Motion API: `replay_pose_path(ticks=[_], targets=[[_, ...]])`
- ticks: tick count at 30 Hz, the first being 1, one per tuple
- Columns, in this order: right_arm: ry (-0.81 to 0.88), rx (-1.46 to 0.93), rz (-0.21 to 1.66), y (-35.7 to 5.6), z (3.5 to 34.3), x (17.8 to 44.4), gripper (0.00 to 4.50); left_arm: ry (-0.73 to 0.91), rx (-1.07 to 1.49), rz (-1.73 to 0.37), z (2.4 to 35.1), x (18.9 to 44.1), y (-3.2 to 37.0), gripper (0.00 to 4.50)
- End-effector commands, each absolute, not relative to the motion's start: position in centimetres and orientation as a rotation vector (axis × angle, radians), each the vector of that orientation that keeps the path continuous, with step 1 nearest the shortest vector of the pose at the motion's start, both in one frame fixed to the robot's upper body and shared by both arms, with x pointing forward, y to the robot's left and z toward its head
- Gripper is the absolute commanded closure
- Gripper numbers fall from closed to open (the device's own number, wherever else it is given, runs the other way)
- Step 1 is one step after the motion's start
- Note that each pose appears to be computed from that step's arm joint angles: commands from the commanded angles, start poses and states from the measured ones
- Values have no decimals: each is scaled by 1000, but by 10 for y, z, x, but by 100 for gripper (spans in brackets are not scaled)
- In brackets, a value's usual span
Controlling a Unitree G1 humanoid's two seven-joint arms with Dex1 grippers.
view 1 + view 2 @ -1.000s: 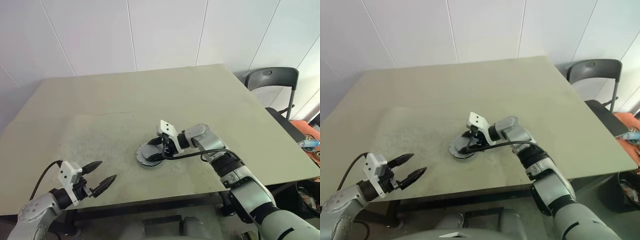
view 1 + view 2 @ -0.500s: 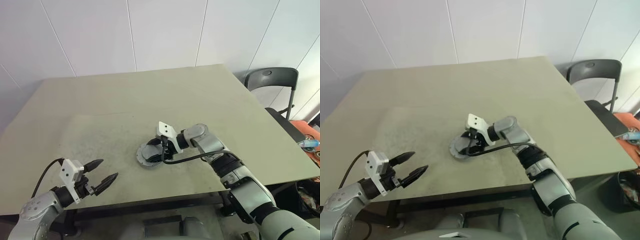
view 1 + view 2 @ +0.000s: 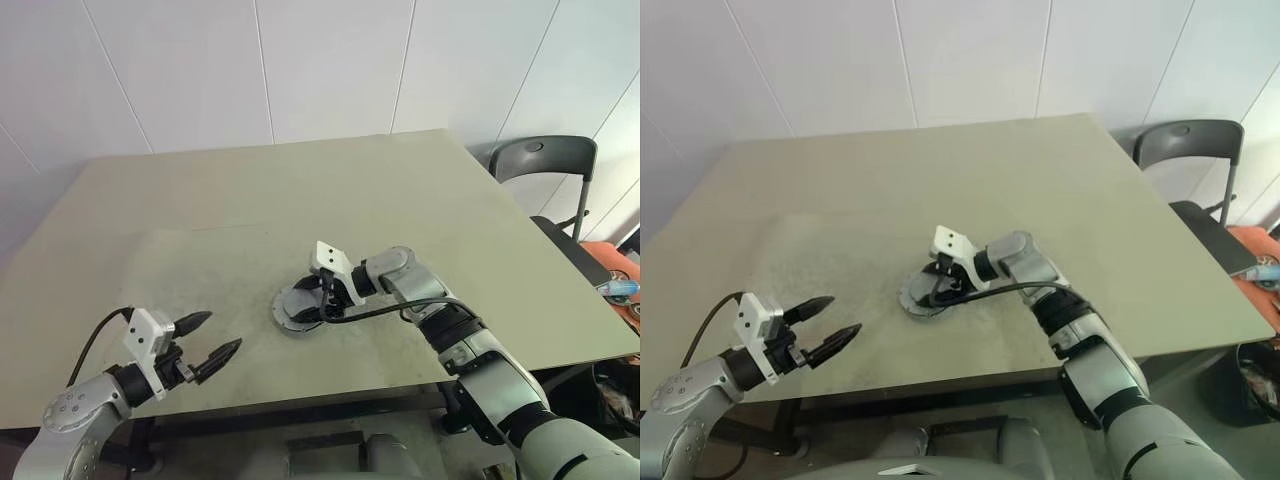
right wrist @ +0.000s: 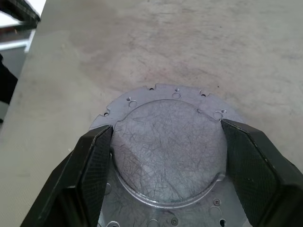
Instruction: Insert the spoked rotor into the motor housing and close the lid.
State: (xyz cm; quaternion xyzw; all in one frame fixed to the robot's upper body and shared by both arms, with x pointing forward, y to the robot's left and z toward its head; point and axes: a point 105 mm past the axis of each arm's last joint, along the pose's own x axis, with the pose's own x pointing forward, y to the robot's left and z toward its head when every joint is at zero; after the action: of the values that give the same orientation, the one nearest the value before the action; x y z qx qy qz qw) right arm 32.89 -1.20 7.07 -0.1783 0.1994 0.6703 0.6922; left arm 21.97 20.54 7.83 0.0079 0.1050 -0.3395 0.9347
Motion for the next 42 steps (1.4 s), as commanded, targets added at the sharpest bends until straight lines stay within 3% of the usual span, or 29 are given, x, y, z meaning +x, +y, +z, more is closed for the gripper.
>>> replay_pose_path(ticks=[1,13,20,42], targets=[[538,-440,1479,-24,51,327,128,167,37,-707,94,223,202,0],[494,-423,1488,-23,57,330,128,169,41,-704,96,222,202,0],[410,-284,1500,-14,85,335,128,172,42,-705,95,223,203,0],[431,-340,1524,-12,74,327,128,176,42,-703,86,220,208,0]])
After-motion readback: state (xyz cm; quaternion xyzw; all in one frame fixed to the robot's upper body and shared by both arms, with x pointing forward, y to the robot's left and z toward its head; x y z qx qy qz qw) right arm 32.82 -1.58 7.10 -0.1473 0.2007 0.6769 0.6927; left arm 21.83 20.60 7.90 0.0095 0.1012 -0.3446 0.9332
